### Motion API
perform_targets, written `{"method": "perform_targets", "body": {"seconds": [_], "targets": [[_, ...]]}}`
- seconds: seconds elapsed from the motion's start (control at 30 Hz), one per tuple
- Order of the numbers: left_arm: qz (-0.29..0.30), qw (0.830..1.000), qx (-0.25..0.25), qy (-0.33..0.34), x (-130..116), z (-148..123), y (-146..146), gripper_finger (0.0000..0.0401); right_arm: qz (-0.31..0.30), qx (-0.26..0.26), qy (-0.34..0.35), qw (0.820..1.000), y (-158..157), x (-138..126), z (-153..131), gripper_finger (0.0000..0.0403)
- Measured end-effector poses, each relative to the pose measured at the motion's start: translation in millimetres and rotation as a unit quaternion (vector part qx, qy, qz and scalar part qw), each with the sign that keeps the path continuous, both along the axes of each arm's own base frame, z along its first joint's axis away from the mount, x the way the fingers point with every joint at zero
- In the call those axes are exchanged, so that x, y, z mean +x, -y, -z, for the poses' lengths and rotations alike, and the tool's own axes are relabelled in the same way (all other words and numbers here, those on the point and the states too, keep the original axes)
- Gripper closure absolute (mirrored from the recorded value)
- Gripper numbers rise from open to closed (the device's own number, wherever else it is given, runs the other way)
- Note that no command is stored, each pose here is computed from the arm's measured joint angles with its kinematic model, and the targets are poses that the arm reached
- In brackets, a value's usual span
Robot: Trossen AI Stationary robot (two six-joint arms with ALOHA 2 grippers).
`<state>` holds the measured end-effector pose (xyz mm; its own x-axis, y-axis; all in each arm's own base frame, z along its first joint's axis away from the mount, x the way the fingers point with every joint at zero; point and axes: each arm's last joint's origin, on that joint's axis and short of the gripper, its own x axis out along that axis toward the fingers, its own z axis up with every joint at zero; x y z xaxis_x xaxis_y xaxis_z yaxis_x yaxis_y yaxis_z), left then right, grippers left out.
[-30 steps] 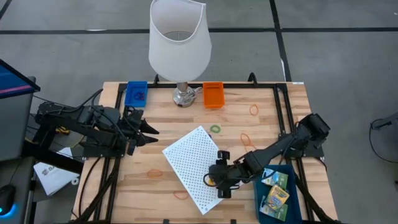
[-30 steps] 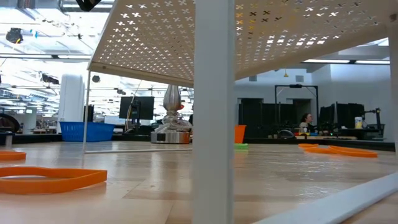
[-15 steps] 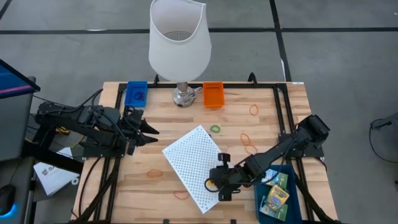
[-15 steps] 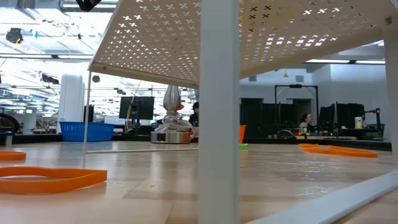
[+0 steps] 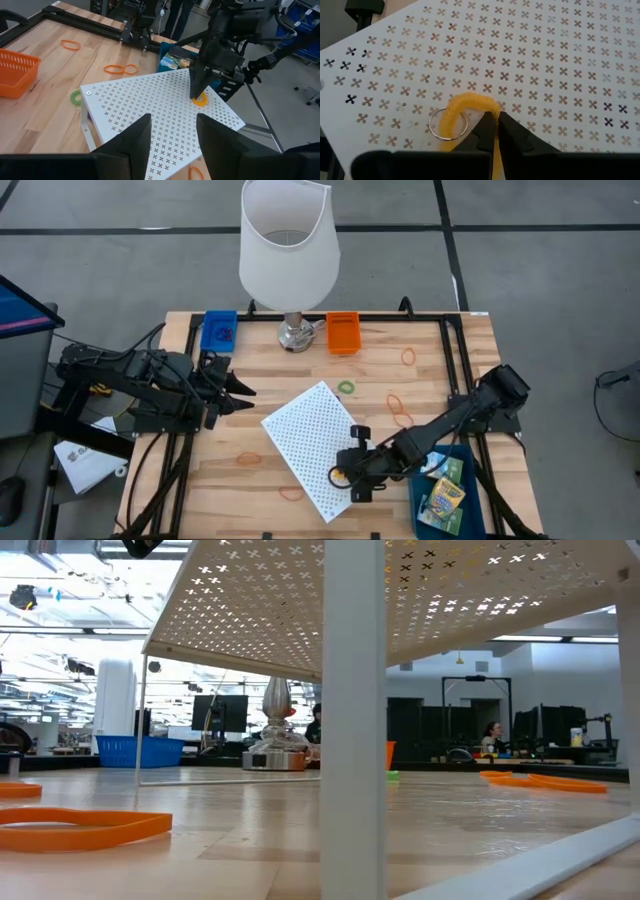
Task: Pick & Place Office Desk Supplies
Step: Put the yellow spring keychain into the blue bin
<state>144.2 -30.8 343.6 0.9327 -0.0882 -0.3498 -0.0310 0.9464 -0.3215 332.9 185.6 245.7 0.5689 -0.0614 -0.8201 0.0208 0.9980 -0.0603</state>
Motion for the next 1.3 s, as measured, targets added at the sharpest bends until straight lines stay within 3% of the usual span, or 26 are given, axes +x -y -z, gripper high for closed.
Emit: {"method": "perform_targets", "body": {"seconds": [0.23,0.53,0.83,1.3], "targets": [[0.0,1.0,0.0,0.0,0.0,0.0,0.0,0.0249,0.01,-0.045,0.009,0.999,3.9,4.1,-17.3,0.0401],[0.0,1.0,-0.003,0.015,1.0,-2.7,0.2,0.0249,0.02,-0.059,0.033,0.998,10.4,9.9,-41.5,0.0402],[0.006,0.999,-0.007,0.044,3.5,-8.2,1.0,0.0249,0.026,-0.128,0.066,0.989,22.5,15.6,-74.9,0.0403],[-0.002,0.995,-0.002,0.097,37.2,-11.5,8.5,0.0235,0.046,-0.24,0.114,0.963,68.2,33.5,-127.9,0.0403]]}}
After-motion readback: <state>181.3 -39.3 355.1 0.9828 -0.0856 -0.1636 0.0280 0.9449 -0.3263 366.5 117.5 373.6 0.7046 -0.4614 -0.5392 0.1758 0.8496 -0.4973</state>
